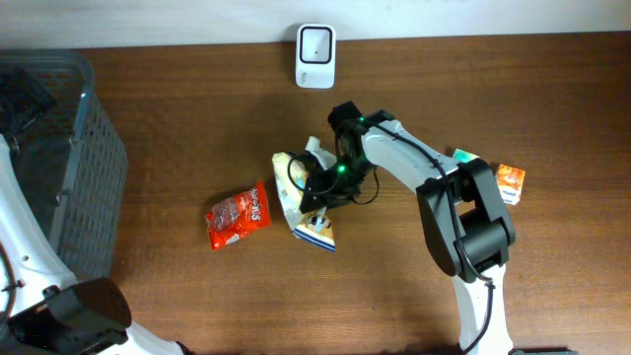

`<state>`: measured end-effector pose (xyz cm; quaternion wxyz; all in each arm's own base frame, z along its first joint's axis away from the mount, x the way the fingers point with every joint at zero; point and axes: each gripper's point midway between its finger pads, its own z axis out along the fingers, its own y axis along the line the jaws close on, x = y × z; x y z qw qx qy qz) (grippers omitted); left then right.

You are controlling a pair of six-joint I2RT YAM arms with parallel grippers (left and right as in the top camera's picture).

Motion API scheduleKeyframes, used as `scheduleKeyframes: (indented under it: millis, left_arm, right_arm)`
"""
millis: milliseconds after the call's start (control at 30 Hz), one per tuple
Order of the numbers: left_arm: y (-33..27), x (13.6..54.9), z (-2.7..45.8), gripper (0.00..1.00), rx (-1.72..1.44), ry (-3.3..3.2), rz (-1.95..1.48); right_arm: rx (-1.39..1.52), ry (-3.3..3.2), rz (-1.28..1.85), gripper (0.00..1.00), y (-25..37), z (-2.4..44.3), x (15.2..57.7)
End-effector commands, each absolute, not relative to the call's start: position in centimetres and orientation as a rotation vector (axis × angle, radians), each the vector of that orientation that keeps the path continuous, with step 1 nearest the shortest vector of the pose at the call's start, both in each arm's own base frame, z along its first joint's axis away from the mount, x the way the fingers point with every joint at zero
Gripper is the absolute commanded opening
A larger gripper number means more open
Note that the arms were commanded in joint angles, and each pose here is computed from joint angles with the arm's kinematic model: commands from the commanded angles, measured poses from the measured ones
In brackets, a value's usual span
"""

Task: Scan the item barcode

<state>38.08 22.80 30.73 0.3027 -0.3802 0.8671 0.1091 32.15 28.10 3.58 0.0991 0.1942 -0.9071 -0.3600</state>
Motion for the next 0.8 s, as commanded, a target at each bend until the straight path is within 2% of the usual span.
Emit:
scheduleKeyframes:
  millis: [0,300,433,533,567,667,733,767]
  left_arm:
    - [22.9,38.0,30.7,0.99,-1.022,2.294,0.291]
    - [22.9,38.0,30.7,0.99,-1.022,2.294,0.291]
    - [22.9,38.0,30.7,0.99,-1.022,2.293,0.292]
    - [22.9,38.0,30.7,0.99,-1.023,2.294,0.291]
    - [22.9,37.9,30.7,0.99,-1.023,2.295,0.291]
    - [22.9,37.9,30.7,0.99,-1.023,2.296,0.292]
    - [22.9,37.9,30.7,0.99,-1.023,2.297,0.291]
    - [22.9,37.9,30.7,0.99,-1.023,2.297,0.291]
  right_arm:
    - [0.615,-2.844,-0.787,0.4,25.3,3.1,34.4]
    - [0.704,-3.007,-0.421,0.39,22.3,8.0,38.0]
    - [0.827,-3.023,-0.35,0.4,22.7,11.4,38.2]
    - [0.884,-3.009,-0.27,0.41,23.3,11.9,37.3]
    - [0.897,-3.0,-0.251,0.39,23.5,11.8,36.9]
    - [0.852,-3.006,-0.258,0.22,23.7,11.8,36.7]
    - [0.851,-2.992,-0.303,0.21,24.2,11.9,36.4]
    - [0.88,-2.984,-0.311,0.24,24.5,11.9,36.2]
